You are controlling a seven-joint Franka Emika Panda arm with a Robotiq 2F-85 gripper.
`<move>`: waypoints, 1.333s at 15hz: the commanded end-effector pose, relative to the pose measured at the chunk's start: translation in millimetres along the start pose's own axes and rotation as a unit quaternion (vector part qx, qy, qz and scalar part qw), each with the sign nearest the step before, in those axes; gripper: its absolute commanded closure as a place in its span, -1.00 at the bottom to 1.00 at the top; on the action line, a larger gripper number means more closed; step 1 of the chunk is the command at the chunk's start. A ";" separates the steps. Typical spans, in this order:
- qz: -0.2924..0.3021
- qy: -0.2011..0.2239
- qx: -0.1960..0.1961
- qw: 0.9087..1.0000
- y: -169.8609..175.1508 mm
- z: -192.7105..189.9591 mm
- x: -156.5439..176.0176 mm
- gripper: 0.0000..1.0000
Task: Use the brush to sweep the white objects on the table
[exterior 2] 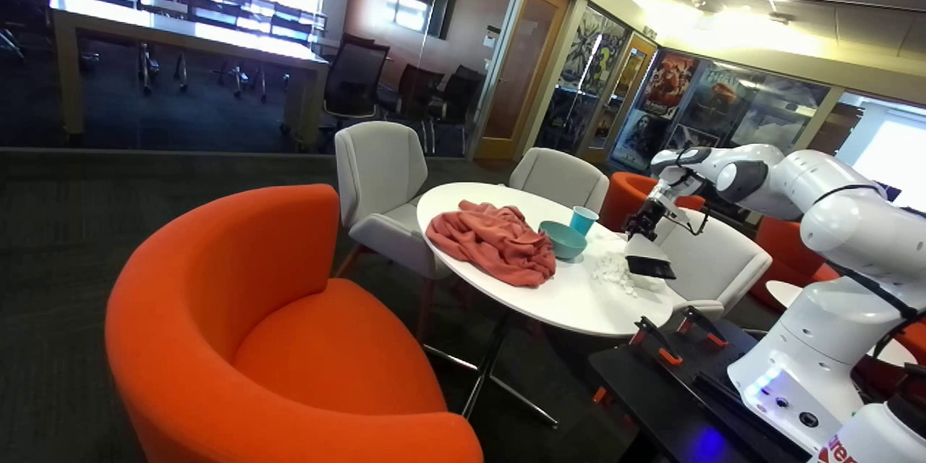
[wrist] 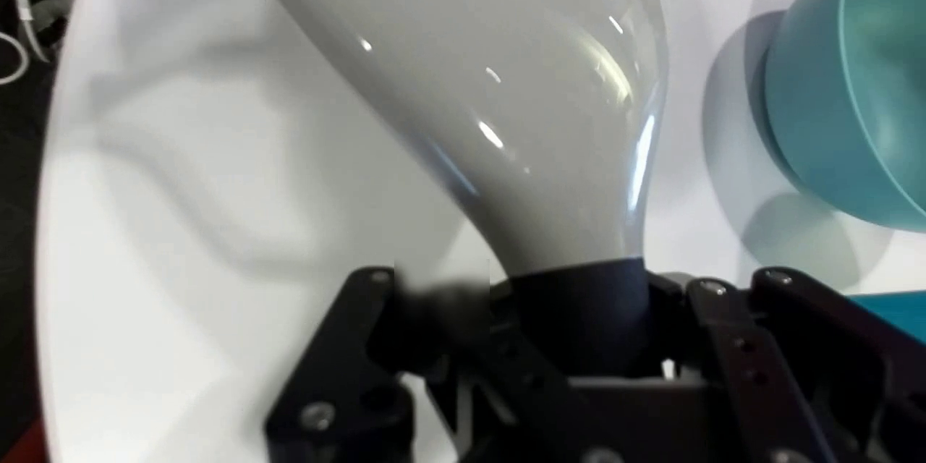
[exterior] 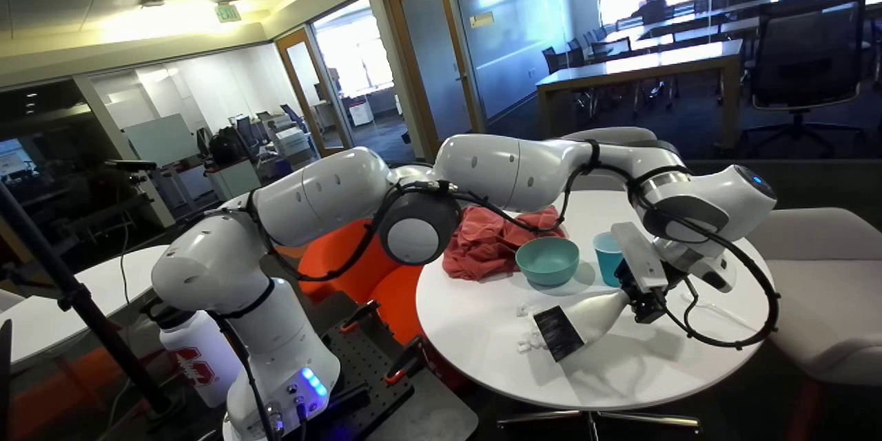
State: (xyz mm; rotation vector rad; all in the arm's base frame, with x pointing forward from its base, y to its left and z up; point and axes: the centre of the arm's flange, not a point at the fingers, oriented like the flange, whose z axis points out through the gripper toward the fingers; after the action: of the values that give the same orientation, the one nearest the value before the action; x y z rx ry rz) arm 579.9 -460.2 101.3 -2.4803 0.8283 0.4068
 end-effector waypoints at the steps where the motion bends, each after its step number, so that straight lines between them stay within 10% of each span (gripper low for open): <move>1: 0.016 0.006 0.063 0.998 -8.6 9.7 -35.9 1.00; 9: 0.035 0.007 0.133 0.991 -36.7 56.8 -60.2 1.00; 20: 0.026 0.006 0.070 0.997 -50.1 8.0 -110.0 1.00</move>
State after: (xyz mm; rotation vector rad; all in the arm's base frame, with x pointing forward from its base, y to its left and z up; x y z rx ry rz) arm 571.2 -407.4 114.8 -2.2944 0.9267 0.2806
